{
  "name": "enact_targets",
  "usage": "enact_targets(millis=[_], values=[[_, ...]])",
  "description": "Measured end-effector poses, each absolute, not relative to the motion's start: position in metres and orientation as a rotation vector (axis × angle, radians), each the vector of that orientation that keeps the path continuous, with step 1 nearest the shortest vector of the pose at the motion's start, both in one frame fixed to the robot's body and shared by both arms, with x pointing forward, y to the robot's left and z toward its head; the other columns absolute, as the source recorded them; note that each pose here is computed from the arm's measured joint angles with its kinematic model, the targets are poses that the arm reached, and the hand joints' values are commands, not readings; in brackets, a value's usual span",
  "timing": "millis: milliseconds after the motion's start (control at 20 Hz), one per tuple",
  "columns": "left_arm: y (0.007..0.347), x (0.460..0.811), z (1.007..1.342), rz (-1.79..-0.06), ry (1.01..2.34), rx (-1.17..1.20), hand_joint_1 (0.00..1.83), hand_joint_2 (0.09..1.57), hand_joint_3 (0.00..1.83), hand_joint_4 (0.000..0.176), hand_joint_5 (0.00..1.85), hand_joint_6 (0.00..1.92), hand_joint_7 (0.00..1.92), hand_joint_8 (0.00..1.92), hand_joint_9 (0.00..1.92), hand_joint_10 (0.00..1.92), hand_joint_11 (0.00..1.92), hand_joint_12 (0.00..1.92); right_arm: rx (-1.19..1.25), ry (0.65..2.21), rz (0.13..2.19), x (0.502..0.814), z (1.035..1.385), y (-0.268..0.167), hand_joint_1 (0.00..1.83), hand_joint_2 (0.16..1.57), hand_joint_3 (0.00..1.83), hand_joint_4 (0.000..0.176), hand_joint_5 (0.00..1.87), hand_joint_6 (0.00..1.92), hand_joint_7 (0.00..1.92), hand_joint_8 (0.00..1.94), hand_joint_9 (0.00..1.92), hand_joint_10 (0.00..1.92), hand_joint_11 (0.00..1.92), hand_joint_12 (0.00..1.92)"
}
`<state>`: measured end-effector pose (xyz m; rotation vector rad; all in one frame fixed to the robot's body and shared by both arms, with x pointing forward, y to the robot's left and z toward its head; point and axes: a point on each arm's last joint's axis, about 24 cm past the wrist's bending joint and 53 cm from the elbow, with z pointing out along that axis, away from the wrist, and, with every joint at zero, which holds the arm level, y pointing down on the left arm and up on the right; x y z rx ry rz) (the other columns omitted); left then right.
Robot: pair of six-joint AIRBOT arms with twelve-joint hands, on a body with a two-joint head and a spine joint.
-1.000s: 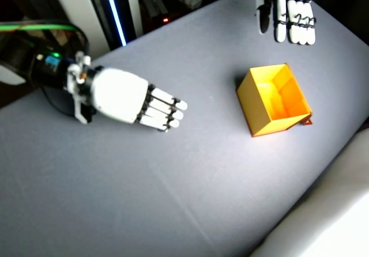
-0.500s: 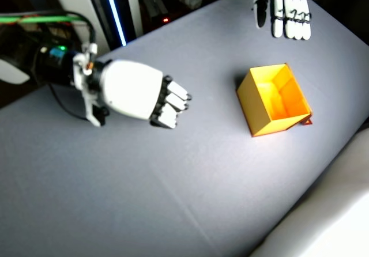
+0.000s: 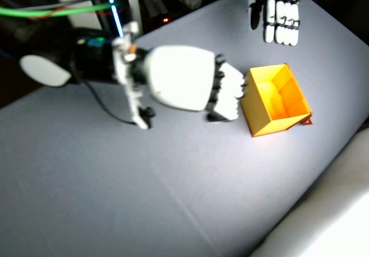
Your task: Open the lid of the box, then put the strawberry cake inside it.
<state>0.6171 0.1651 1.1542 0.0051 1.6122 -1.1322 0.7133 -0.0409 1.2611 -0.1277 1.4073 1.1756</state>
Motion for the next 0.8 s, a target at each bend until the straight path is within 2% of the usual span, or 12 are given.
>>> enact_targets(millis=[150,200,250,300,350,400,450,500,550,650,700,800], values=[[0.162,0.618,1.147,-1.134,1.632,0.01,0.84,1.41,0.01,0.092,0.06,0.0,0.0,0.0,0.0,0.0,0.0,0.0,-0.13,1.423,1.178,0.725,1.263,-0.019,1.34,1.22,0.0,0.0,0.79,1.14,0.7,1.38,0.73,1.6,0.62,1.83],[0.161,0.62,1.144,-1.133,1.639,0.01,0.83,1.41,0.01,0.085,0.06,0.0,0.0,0.0,0.0,0.0,0.0,0.0,-0.132,1.43,1.184,0.727,1.263,-0.01,1.24,1.25,0.0,0.0,0.73,1.12,0.77,1.56,0.86,1.74,0.84,1.9],[0.16,0.622,1.141,-1.141,1.645,0.001,0.85,1.42,0.01,0.076,0.06,0.0,0.0,0.0,0.0,0.0,0.0,0.0,-0.143,1.433,1.191,0.729,1.266,0.005,1.16,1.19,0.0,0.0,0.84,1.15,1.16,1.86,1.28,1.88,1.35,1.92],[0.158,0.622,1.14,-1.147,1.648,0.004,0.84,1.42,0.01,0.076,0.05,0.0,0.0,0.0,0.0,0.0,0.0,0.0,-0.151,1.434,1.196,0.73,1.268,0.015,1.13,1.2,0.0,0.0,0.83,1.19,1.12,1.92,1.32,1.91,1.45,1.92],[0.155,0.621,1.139,-1.154,1.65,0.014,0.81,1.43,0.01,0.082,0.05,0.0,0.0,0.0,0.0,0.0,0.0,0.0,-0.159,1.437,1.204,0.731,1.269,0.026,1.14,1.19,0.0,0.0,0.84,1.17,1.04,1.76,1.18,1.91,1.29,1.92],[0.152,0.622,1.138,-1.156,1.653,0.023,0.84,1.43,0.0,0.069,0.08,0.01,0.0,0.0,0.0,0.0,0.0,0.0,-0.163,1.443,1.207,0.732,1.268,0.034,1.13,1.18,0.0,0.0,0.84,1.17,0.96,1.93,1.15,1.92,1.3,1.92],[0.15,0.624,1.138,-1.167,1.652,0.018,0.85,1.42,0.0,0.077,0.09,0.02,0.0,0.0,0.0,0.0,0.0,0.0,-0.167,1.453,1.205,0.734,1.265,0.04,1.17,1.23,0.0,0.0,0.77,1.19,0.82,1.57,0.79,1.4,0.75,1.73],[0.15,0.626,1.136,-1.169,1.654,0.016,0.85,1.42,0.0,0.077,0.09,0.02,0.0,0.0,0.0,0.0,0.0,0.0,-0.164,1.465,1.197,0.737,1.262,0.043,1.17,1.23,0.0,0.0,0.77,1.19,0.82,1.57,0.79,1.4,0.75,1.73],[0.148,0.627,1.135,-1.174,1.656,0.016,0.84,1.43,0.0,0.082,0.1,0.02,0.0,0.0,0.0,0.0,0.0,0.0,-0.163,1.481,1.183,0.742,1.259,0.046,1.31,1.21,0.0,0.0,0.73,1.32,0.79,1.26,0.8,1.4,0.64,1.45],[0.142,0.626,1.134,-1.187,1.66,0.03,0.82,1.43,0.0,0.112,0.11,0.02,0.0,0.0,0.0,0.0,0.0,0.0,-0.143,1.51,1.153,0.754,1.255,0.045,1.21,1.22,0.0,0.0,0.83,1.13,0.71,1.47,0.64,1.34,0.5,1.66],[0.14,0.626,1.132,-1.192,1.667,0.03,0.77,1.44,0.01,0.111,0.12,0.02,0.0,0.0,0.0,0.0,0.0,0.0,-0.135,1.52,1.145,0.759,1.253,0.045,1.19,1.23,0.0,0.0,0.84,1.08,0.7,1.56,0.61,1.4,0.53,1.8],[0.138,0.628,1.13,-1.194,1.669,0.029,0.81,1.44,0.0,0.093,0.13,0.03,0.0,0.0,0.0,0.0,0.01,0.0,-0.127,1.544,1.134,0.763,1.248,0.048,1.31,1.24,0.0,0.0,0.75,1.17,0.68,1.45,0.69,1.56,0.53,1.72]])
